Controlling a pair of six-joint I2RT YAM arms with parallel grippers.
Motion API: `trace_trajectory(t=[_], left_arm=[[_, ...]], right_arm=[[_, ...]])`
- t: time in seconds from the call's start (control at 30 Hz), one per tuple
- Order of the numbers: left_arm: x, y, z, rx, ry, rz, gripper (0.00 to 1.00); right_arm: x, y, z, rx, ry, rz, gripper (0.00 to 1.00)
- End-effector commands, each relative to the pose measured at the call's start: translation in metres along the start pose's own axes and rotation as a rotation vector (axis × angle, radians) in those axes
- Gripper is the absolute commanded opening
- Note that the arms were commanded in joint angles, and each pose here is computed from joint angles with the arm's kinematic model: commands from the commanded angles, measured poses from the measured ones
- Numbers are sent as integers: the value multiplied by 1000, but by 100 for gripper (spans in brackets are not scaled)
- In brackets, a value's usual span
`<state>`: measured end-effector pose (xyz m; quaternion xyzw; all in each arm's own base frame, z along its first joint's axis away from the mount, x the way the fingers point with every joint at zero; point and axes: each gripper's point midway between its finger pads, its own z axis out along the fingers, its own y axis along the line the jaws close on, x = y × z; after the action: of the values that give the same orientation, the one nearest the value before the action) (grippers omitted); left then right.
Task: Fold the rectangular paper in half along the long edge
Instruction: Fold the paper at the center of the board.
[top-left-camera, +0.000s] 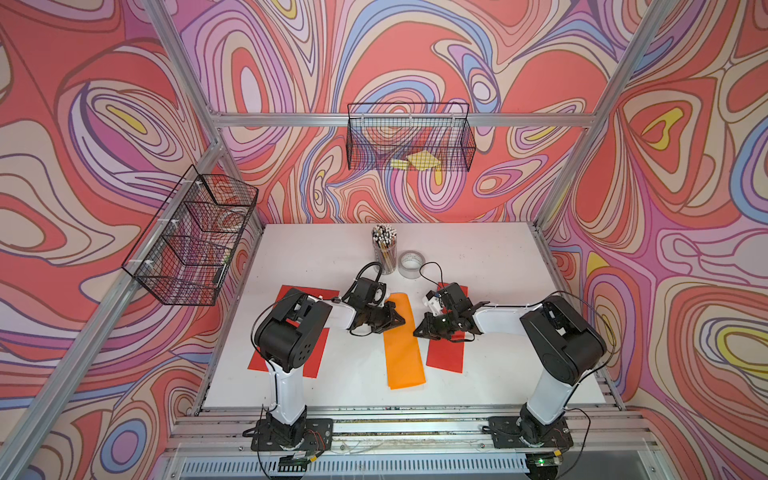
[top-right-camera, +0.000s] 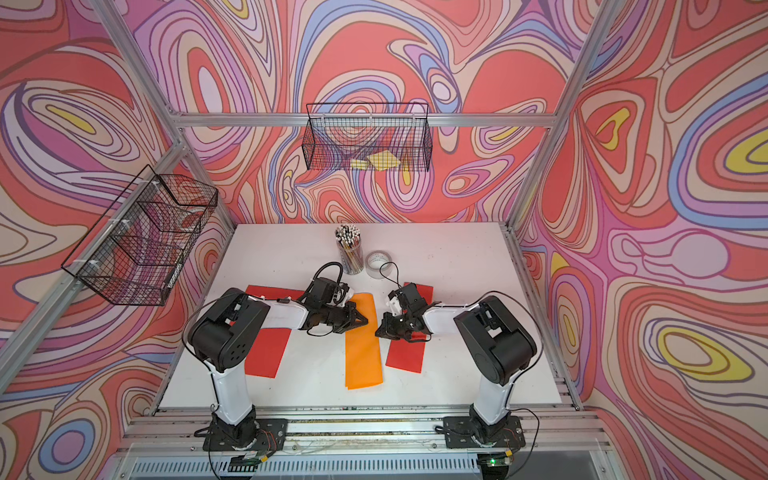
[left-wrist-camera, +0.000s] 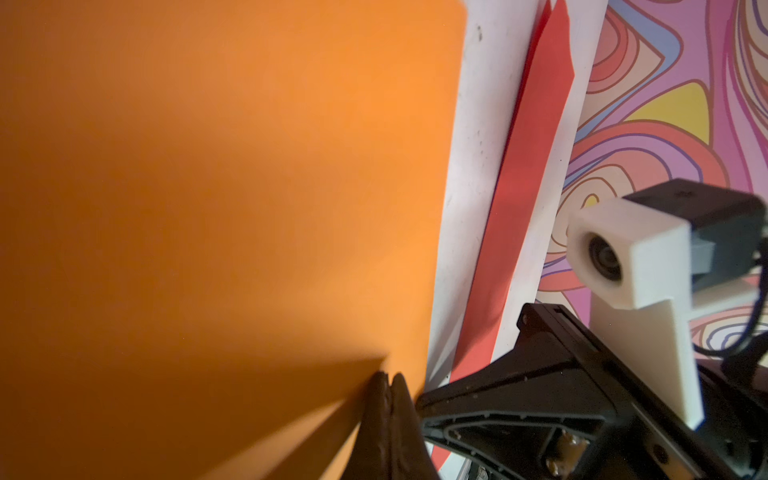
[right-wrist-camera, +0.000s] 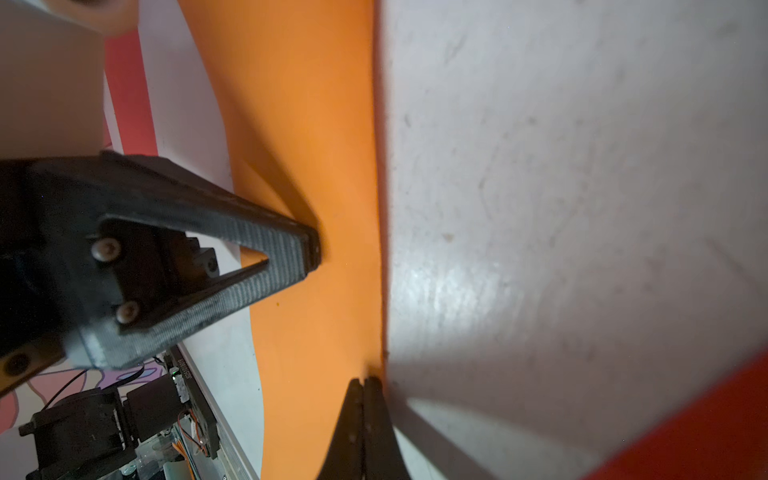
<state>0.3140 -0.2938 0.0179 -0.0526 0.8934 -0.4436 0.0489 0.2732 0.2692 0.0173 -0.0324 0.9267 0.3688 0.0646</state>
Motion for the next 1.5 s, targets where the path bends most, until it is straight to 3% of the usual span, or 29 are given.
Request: trace_trajectory(t=[0.0, 0.3, 0.63, 1.03, 1.47], left_arm=[[18, 35, 5, -107, 38, -68, 0], [18, 36, 6, -106, 41, -70, 0], [21, 37, 5, -113, 47, -70, 0], [21, 39, 6, -113, 48, -73, 0], [22, 40, 9, -103, 51, -82, 0]], right_arm=[[23, -14, -5, 44, 45, 32, 0], [36, -9, -9, 46, 77, 8, 0], [2, 30, -35, 1, -36, -42, 0], [0, 28, -12, -31, 23, -20, 0], [23, 10, 4, -22, 96, 3, 0]])
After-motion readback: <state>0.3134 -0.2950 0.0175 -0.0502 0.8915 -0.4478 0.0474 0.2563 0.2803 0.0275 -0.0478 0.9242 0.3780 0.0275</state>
